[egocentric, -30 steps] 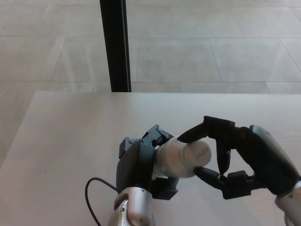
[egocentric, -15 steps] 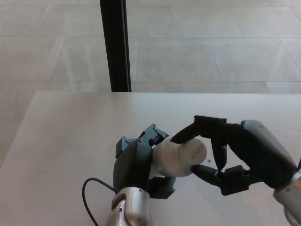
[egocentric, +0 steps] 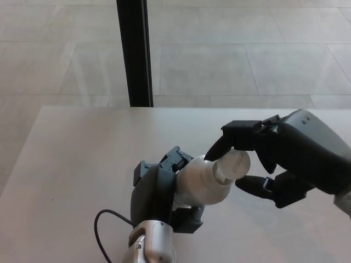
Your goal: The robot uses its left hand to to lift the bottle kept on the middle of the desk and tilts it towards its right hand. It then uses its right hand to rotate its cap to open it and places the bottle and cap back on the desk
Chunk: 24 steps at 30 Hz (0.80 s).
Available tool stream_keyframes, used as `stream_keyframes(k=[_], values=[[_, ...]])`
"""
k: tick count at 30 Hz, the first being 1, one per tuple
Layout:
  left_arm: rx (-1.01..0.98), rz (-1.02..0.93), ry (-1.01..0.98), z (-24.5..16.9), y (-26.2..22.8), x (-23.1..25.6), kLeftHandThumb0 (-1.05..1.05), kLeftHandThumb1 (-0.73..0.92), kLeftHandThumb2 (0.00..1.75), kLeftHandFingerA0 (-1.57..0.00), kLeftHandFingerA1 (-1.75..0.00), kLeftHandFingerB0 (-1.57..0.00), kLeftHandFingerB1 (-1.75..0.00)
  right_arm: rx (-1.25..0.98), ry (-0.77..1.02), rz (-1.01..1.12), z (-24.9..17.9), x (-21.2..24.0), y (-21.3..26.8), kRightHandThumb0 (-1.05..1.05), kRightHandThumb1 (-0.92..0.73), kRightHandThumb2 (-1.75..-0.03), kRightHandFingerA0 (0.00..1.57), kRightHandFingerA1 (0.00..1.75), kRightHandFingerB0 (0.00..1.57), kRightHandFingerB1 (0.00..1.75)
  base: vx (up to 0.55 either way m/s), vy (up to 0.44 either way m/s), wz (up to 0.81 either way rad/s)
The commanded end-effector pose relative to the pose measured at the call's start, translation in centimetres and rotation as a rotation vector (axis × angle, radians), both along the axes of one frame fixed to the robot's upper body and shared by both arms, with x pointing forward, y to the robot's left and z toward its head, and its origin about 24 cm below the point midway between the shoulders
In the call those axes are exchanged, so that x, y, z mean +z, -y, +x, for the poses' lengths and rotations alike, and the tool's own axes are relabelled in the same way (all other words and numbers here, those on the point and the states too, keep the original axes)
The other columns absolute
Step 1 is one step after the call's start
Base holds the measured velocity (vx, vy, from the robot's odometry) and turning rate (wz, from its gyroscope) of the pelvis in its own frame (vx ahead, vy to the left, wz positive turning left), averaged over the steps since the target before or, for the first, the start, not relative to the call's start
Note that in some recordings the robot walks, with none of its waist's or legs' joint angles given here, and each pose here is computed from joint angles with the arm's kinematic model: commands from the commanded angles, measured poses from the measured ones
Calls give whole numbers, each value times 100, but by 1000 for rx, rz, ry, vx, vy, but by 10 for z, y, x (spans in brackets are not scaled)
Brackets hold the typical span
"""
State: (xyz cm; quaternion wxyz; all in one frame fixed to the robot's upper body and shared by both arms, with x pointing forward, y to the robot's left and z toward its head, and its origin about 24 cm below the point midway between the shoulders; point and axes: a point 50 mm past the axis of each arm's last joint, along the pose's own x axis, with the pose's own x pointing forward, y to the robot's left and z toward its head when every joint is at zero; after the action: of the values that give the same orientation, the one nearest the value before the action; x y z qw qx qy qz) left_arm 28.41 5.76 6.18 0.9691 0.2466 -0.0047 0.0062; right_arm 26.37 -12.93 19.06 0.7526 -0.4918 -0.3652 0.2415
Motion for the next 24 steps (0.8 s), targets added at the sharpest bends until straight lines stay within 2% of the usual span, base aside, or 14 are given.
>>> stream_keyframes(k=[1,6,9,10,11,12,14,15,17,18,19,21,22,24], values=[[11,-20,-12,-3,1,-1,4,69,135,-108,-175,-89,-156,42,34,-98,-2,5,5,-21,-47,-89,100,168,87,94,0,0,0],[23,-15,-11,-3,1,-2,8,69,134,-110,-175,-92,-156,38,76,-60,-4,13,13,-16,-44,-93,102,160,85,89,0,0,0],[8,-24,-10,-5,-2,-5,8,69,135,-93,-175,-75,-175,-18,69,22,-4,20,22,-18,-48,-105,101,158,90,99,0,0,0],[8,2,-16,-5,-5,-5,4,80,136,-102,-119,-96,-114,-66,63,56,-3,22,29,-16,-49,-106,101,159,91,98,0,0,0],[8,12,-16,-5,-6,-5,4,80,136,-102,-119,-96,-114,-77,63,63,-3,22,31,-16,-49,-106,101,159,91,98,0,0,0],[-11,60,-6,-4,-12,-2,9,67,133,-94,-175,-75,-175,-149,12,160,-2,19,45,-8,-48,-110,97,161,90,100,0,0,0],[-14,63,9,-2,-17,0,10,63,138,-95,-175,-77,-175,-184,-12,192,-1,14,52,-6,-49,-110,94,164,89,104,0,0,0],[-10,77,7,0,-23,2,8,66,137,-109,-175,-90,-152,-222,-38,216,-2,6,58,-6,-48,-110,96,167,90,102,0,0,0],[7,95,3,4,-35,8,12,64,133,-90,-175,-74,-174,-301,-84,265,-5,-15,70,-5,-50,-106,97,166,91,99,0,0,0],[18,98,0,5,-40,11,10,65,139,-107,-175,-90,-153,-333,-104,296,-7,-25,74,-6,-51,-101,97,166,92,94,0,0,0],[20,106,9,7,-45,12,8,76,134,-105,-120,-99,-115,-352,-125,339,-8,-35,78,-3,-50,-100,97,163,94,94,0,0,0],[19,105,16,7,-49,13,6,76,135,-105,-120,-100,-115,-394,-146,340,-9,-43,81,-6,-52,-99,97,161,92,95,0,0,0],[24,122,-4,8,-56,15,5,61,143,-106,-175,-91,-154,-431,-194,369,-12,-60,83,-4,-55,-100,96,163,90,97,0,0,0],[19,151,-19,8,-60,17,9,59,135,-91,-175,-75,-172,-454,-237,382,-14,-76,83,-6,-51,-103,107,155,94,101,0,0,0]])
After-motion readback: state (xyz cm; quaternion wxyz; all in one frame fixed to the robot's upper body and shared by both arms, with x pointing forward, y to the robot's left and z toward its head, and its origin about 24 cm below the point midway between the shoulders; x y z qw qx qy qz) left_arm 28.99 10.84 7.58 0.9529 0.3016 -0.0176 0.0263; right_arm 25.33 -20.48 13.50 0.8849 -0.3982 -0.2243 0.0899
